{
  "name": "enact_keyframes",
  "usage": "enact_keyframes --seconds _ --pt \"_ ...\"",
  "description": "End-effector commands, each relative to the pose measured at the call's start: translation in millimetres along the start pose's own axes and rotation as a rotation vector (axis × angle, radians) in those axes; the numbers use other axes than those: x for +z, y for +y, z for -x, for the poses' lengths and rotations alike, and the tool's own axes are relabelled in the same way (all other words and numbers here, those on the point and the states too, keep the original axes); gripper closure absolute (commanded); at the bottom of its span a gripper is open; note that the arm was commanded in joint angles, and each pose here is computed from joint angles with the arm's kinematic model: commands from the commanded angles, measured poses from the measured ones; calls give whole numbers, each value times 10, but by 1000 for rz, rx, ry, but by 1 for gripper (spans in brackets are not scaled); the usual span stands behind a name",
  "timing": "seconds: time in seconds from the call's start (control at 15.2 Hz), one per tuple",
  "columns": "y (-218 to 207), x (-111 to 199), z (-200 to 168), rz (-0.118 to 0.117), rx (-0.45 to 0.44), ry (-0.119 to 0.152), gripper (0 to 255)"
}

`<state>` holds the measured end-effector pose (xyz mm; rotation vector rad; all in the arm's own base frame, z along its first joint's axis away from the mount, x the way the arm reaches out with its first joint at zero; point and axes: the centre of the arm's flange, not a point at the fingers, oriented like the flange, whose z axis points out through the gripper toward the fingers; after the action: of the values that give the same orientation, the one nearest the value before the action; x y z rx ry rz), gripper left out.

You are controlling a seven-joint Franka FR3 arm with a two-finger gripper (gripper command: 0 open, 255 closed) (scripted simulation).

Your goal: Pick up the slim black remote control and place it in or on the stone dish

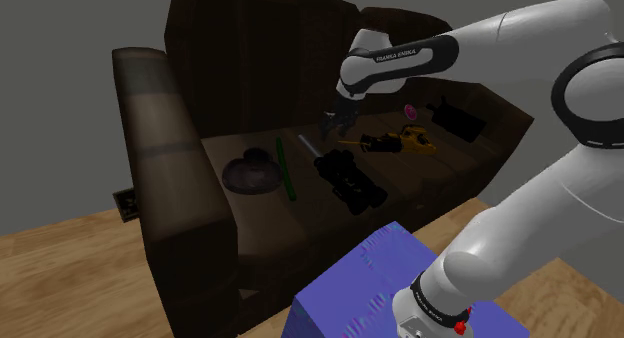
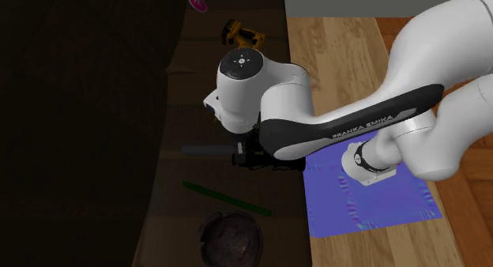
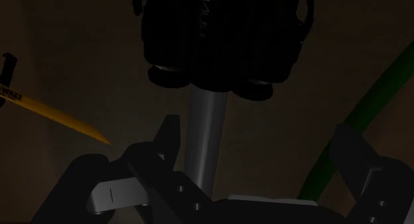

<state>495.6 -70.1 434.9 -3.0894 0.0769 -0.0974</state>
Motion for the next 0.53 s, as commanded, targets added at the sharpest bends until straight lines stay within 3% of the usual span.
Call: enact_keyframes --seconds 0.0,0.46 --pt "100 150 -173 -4 6 2 0" --pt "390 740 -827 -19 25 6 0"
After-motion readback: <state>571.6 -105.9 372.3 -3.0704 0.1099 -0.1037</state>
